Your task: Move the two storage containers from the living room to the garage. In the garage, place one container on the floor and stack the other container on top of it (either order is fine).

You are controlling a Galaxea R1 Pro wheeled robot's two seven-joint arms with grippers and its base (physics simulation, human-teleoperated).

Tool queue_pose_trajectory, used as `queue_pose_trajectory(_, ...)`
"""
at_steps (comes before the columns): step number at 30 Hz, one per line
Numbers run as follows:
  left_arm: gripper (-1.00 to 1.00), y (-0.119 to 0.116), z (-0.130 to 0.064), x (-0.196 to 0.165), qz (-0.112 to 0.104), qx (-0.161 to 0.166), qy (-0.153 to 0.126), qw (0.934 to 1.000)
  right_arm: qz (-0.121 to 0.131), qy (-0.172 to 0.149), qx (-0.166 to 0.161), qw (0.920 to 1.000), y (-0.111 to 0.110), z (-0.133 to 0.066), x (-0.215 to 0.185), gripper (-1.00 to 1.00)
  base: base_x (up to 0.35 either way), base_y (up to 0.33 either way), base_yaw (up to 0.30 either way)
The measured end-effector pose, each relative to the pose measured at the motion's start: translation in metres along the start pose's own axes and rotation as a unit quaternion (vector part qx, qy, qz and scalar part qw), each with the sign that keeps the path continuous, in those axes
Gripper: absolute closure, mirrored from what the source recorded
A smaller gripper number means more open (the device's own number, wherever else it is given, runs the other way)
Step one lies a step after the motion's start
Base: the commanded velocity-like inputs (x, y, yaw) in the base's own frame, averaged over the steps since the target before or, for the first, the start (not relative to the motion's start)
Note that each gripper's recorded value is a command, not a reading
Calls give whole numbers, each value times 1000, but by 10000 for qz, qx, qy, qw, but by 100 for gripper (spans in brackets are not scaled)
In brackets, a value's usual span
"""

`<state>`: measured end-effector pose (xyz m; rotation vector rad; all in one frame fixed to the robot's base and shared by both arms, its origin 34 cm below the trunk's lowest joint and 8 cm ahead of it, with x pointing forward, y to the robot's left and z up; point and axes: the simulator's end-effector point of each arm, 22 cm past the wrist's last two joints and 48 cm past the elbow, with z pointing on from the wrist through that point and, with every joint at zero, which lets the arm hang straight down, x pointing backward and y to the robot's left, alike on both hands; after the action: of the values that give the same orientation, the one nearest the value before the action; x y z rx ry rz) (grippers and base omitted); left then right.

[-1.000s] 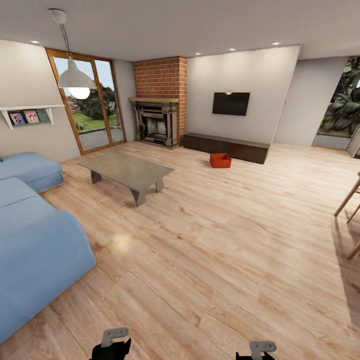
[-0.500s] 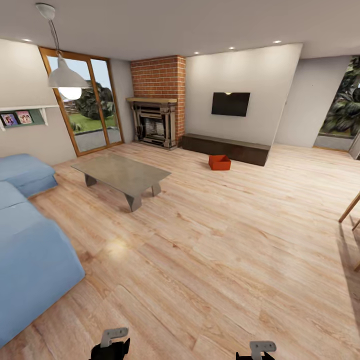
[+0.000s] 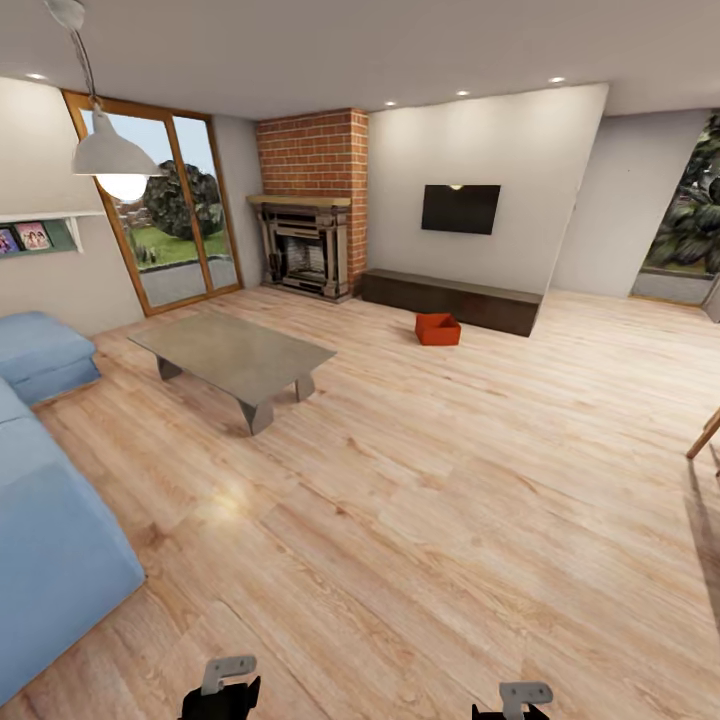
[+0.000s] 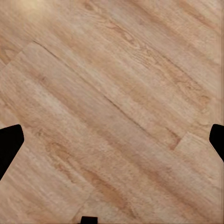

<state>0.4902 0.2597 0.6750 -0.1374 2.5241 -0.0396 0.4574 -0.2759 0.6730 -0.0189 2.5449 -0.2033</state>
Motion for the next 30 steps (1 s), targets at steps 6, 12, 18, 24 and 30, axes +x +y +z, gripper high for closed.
queue_pose_trajectory(6, -100, 0, 0, 0, -2, 3, 0, 10000, 1, -1, 1, 10000, 0, 0, 0, -100, 329, -130, 0)
queue_pose_trajectory(12, -100, -1, 0, 0, -1, 5, 1, 10000, 0, -1, 0, 10000, 0, 0, 0, -100, 329, -130, 0)
queue_pose_trajectory(18, -100, -1, 0, 0, -1, 5, 1, 10000, -1, 0, 0, 10000, 0, 0, 0, -100, 329, -130, 0)
queue_pose_trajectory(24, -100, -1, 0, 0, -1, 5, 1, 10000, 0, -1, 0, 10000, 0, 0, 0, -100, 329, -130, 0)
queue_pose_trajectory(30, -100, -1, 0, 0, -2, 0, 1, 10000, 1, 0, 0, 10000, 0, 0, 0, -100, 329, -131, 0)
